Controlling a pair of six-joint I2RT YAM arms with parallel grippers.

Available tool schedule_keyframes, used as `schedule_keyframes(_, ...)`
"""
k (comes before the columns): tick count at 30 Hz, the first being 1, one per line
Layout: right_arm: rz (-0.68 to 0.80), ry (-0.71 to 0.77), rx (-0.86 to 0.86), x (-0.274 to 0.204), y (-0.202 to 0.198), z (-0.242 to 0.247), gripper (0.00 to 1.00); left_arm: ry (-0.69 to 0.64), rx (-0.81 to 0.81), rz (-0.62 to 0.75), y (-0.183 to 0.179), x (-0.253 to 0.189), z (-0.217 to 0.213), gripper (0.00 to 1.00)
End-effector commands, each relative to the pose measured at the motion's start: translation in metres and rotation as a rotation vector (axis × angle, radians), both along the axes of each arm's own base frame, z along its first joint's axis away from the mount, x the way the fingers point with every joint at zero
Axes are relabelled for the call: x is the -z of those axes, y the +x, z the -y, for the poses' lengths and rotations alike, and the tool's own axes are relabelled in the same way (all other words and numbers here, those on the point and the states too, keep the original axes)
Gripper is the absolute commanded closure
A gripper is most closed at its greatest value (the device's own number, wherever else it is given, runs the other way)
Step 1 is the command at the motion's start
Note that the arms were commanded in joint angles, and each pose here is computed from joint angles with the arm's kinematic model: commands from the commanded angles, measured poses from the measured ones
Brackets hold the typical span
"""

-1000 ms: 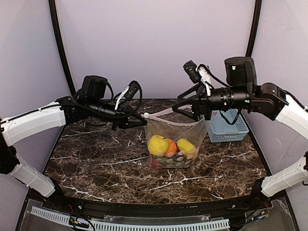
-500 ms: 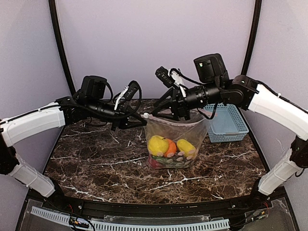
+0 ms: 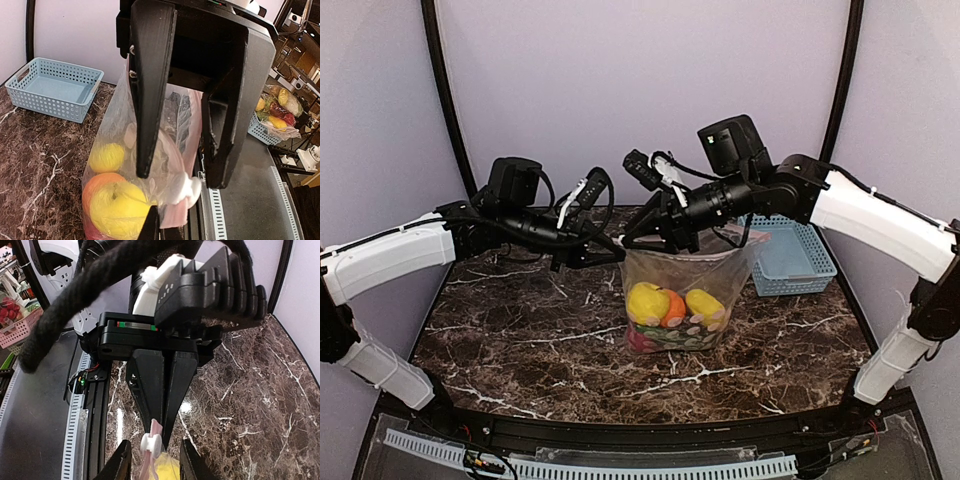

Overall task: Place the food in the zip-top bag and seal the zipper
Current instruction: Hold the zipper from the zipper food storage bag.

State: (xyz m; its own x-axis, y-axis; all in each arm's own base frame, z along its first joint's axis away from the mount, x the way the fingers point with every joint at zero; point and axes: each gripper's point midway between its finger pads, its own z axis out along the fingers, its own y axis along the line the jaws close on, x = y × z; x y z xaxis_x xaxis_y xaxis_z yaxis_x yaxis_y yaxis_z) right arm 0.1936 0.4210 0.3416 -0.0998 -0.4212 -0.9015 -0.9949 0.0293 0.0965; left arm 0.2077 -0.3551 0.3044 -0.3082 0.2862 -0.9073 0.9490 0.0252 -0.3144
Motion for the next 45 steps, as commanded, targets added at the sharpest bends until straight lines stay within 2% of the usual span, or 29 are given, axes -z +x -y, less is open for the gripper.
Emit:
schedule_keyframes(1, -0.001, 0.01, -0.028, -0.006, -0.003, -0.004, 0.7, -0.032, 0.019, 0.02, -0.005, -0.008, -0.002, 0.99)
schedule_keyframes(9, -0.014, -0.005, -0.031, 0.0, -0.002, -0.007, 0.76, -0.033, 0.019, 0.016, -0.005, -0.008, -0.002, 0.99)
schedule_keyframes(14, -0.019, -0.001, -0.044, -0.002, -0.006, -0.005, 0.7, -0.03, 0.013, 0.014, -0.004, -0.007, -0.002, 0.99)
schedule_keyframes(17, -0.024, -0.001, -0.055, -0.003, -0.01, -0.007, 0.69, -0.029, 0.01, 0.016, -0.004, -0.007, -0.002, 0.99)
schedule_keyframes(19, -0.026, -0.004, -0.057, -0.001, -0.011, -0.008, 0.72, -0.027, 0.006, 0.013, -0.003, -0.007, -0.002, 0.99)
schedule_keyframes(26, -0.01, -0.015, -0.045, 0.001, -0.01, -0.011, 0.91, -0.027, 0.006, 0.013, -0.003, -0.007, -0.002, 0.99)
schedule_keyframes(28, -0.004, -0.016, -0.036, 0.0, -0.009, -0.011, 0.93, -0.028, 0.006, 0.013, -0.003, -0.007, -0.002, 0.99)
schedule_keyframes(30, 0.004, -0.021, -0.025, 0.0, -0.007, -0.011, 0.93, -0.029, 0.006, 0.014, -0.003, -0.007, -0.002, 0.99)
schedule_keyframes(39, 0.01, -0.054, -0.015, 0.003, -0.009, -0.013, 0.74, -0.027, 0.003, 0.015, -0.002, -0.007, -0.002, 0.99)
schedule_keyframes(45, 0.03, -0.074, 0.004, 0.007, -0.009, -0.015, 0.77, -0.029, 0.003, 0.016, -0.003, -0.008, -0.002, 0.99)
